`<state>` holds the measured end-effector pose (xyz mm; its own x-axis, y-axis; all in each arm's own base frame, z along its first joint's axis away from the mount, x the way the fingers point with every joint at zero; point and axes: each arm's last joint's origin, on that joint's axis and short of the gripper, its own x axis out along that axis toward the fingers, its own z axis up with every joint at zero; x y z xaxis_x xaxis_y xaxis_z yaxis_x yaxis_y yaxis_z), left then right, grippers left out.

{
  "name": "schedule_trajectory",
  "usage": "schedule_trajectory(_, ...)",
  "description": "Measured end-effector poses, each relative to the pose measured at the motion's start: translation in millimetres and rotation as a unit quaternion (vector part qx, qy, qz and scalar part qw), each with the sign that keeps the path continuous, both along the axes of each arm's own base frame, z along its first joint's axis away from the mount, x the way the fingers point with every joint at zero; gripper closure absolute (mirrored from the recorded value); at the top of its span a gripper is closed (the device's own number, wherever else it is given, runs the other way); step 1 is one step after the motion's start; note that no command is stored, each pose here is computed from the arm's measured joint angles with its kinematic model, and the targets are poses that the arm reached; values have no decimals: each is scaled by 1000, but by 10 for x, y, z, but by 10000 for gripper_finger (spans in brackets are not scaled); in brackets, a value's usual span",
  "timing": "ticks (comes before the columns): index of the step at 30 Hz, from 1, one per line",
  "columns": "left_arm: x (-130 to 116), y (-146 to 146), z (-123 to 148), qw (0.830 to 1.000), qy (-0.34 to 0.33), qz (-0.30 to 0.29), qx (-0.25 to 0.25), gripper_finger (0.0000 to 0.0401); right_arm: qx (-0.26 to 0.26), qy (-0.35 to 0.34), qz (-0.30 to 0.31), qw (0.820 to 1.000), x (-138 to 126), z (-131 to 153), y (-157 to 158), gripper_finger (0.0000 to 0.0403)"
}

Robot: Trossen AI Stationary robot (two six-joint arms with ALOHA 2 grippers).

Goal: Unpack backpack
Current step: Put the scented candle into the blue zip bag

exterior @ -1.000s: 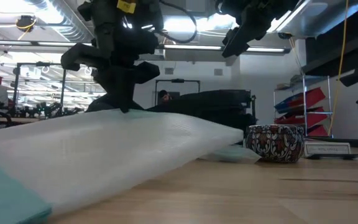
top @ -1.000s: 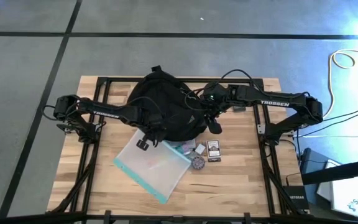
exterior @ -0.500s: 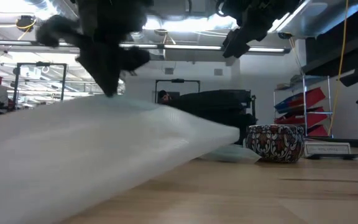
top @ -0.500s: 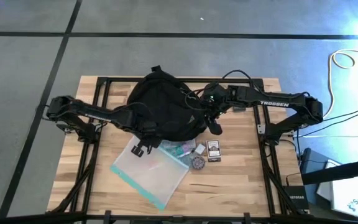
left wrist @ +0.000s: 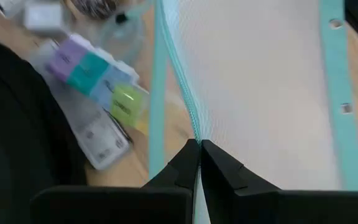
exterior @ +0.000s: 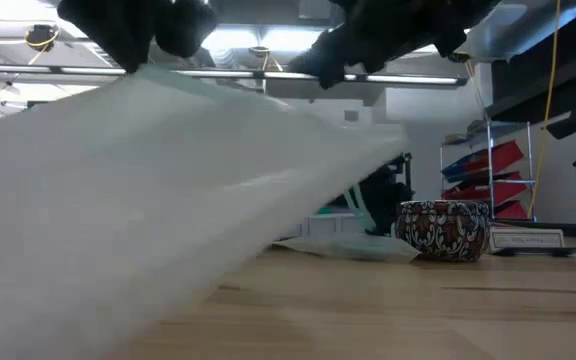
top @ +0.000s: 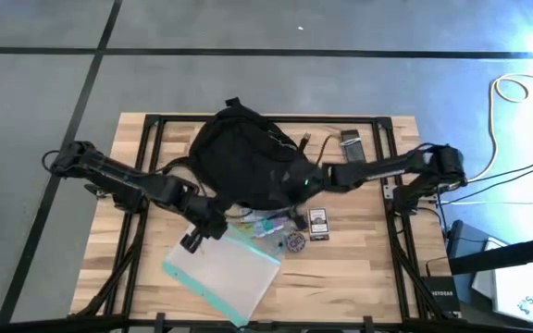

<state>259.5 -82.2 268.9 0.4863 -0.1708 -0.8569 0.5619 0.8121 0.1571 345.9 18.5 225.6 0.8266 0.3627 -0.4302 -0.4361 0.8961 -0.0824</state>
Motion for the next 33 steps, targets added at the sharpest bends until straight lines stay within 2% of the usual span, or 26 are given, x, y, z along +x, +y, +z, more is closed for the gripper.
schedule_trajectory(2, -4, -56, 8, 1000, -13, -12, 14, 401, -36, -17, -1, 999, 79, -104, 80, 236)
schedule_trajectory(6, 2, -150, 33, 998, -45, -22, 33, 401, -31, -18, 3, 999, 197, -309, 89, 236)
schedule_trajectory(9, 48, -185, 19, 996, -81, -15, 41, 401, 11, -17, 31, 999, 252, -406, 116, 236)
schedule_trajectory(15, 66, -152, -177, 992, -105, -27, 60, 401, 140, -18, 74, 987, 288, -334, 169, 235)
schedule_trajectory(17, 64, -142, -226, 991, -111, -21, 72, 401, 146, -12, 88, 985, 280, -340, 179, 235)
schedule_trajectory(19, 82, -140, -233, 988, -128, -13, 81, 401, 105, -13, 96, 990, 266, -380, 214, 235)
schedule_trajectory(22, 121, -159, -207, 983, -162, -16, 83, 401, -11, -21, 64, 998, 257, -462, 196, 235)
schedule_trajectory(25, 142, -201, -167, 977, -192, -16, 89, 401, -61, -43, 15, 997, 279, -437, 125, 235)
schedule_trajectory(27, 134, -225, -166, 976, -194, -20, 95, 401, -91, -62, 4, 994, 292, -409, 110, 235)
schedule_trajectory(30, 122, -251, -167, 976, -194, -23, 96, 401, -136, -79, 49, 986, 280, -417, 181, 235)
schedule_trajectory(33, 117, -261, -167, 976, -194, -22, 96, 401, -218, -99, 115, 964, 249, -451, 303, 235)
